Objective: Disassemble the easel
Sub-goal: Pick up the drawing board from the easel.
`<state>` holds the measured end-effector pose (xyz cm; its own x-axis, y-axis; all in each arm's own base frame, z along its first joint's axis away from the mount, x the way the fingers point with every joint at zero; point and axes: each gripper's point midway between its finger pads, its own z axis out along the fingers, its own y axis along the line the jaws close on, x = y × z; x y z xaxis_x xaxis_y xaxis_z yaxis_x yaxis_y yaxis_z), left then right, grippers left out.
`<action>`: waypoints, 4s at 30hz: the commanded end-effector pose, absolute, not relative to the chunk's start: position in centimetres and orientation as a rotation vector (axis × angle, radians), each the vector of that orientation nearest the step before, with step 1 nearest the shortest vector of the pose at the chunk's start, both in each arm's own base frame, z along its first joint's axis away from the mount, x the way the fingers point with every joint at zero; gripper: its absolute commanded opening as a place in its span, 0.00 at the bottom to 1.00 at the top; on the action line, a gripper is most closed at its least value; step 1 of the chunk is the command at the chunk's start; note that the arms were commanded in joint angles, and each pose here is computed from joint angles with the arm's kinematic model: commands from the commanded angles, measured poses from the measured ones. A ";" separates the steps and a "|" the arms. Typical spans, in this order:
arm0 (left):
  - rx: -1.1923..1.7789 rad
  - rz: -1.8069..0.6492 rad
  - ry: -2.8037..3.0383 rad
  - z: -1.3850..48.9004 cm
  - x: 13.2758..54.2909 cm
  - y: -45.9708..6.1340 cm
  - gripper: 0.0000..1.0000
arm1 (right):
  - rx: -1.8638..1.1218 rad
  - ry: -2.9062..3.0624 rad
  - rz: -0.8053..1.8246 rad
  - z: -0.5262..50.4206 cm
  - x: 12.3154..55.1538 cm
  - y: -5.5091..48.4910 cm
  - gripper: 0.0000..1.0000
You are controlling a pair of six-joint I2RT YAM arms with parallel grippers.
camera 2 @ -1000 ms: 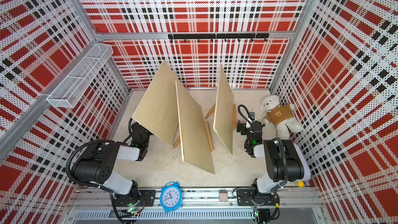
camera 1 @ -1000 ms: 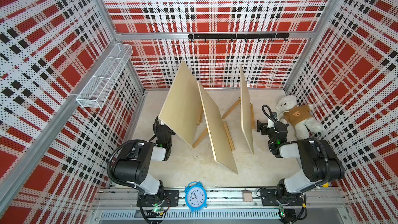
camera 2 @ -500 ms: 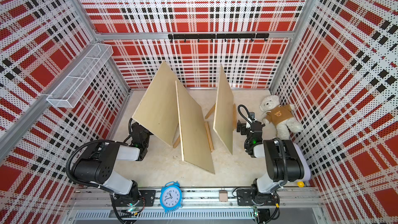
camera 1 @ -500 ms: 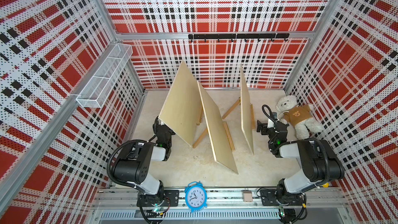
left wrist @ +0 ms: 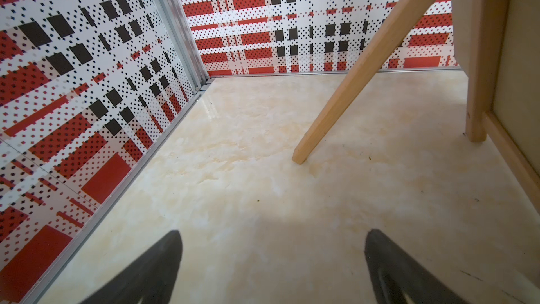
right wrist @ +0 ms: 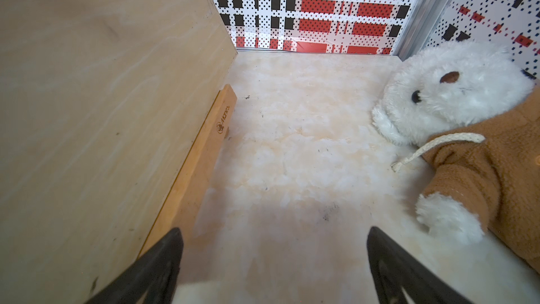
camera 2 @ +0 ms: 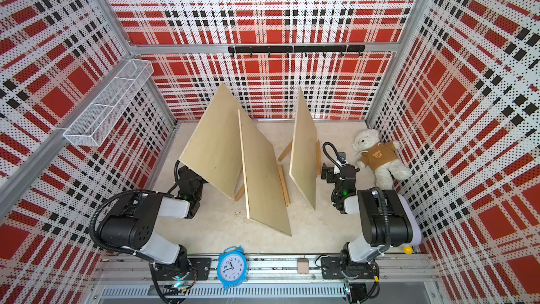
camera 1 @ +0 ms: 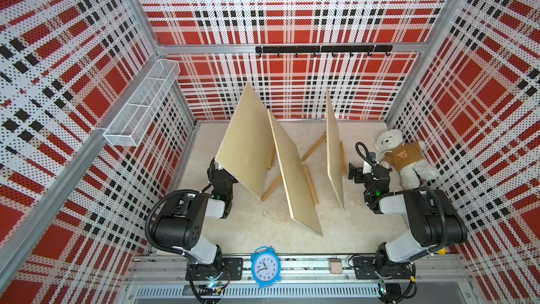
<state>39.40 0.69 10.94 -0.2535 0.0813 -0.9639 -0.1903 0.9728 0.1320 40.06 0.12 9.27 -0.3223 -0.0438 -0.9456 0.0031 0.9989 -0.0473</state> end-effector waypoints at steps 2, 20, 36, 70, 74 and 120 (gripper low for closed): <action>-0.088 0.250 1.764 12.3 40.2 0.5 0.99 | -0.043 1.842 -0.061 10.7 41.0 0.2 1.00; -0.064 0.179 1.794 11.9 40.7 0.4 0.97 | -0.041 1.843 -0.049 10.7 41.1 0.1 1.00; -0.227 0.395 1.719 17.0 38.3 2.4 0.75 | 0.083 1.858 -0.037 15.7 40.6 -1.8 0.84; -0.028 -0.045 2.361 40.8 31.7 -5.4 0.74 | 0.049 2.109 0.566 34.6 40.9 5.9 0.76; -0.052 -0.082 2.376 40.3 32.9 -5.1 0.68 | -0.015 2.132 0.517 34.9 40.9 7.3 0.76; -0.220 0.014 2.430 35.5 44.0 -4.0 0.53 | -0.307 2.158 0.408 35.4 47.5 14.3 0.83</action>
<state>43.70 -4.89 35.56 -0.7534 -0.1312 -0.6443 -0.1237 0.9907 -0.0571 47.62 13.97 35.81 -0.5725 -0.0432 -0.8188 -0.3388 0.9218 0.1882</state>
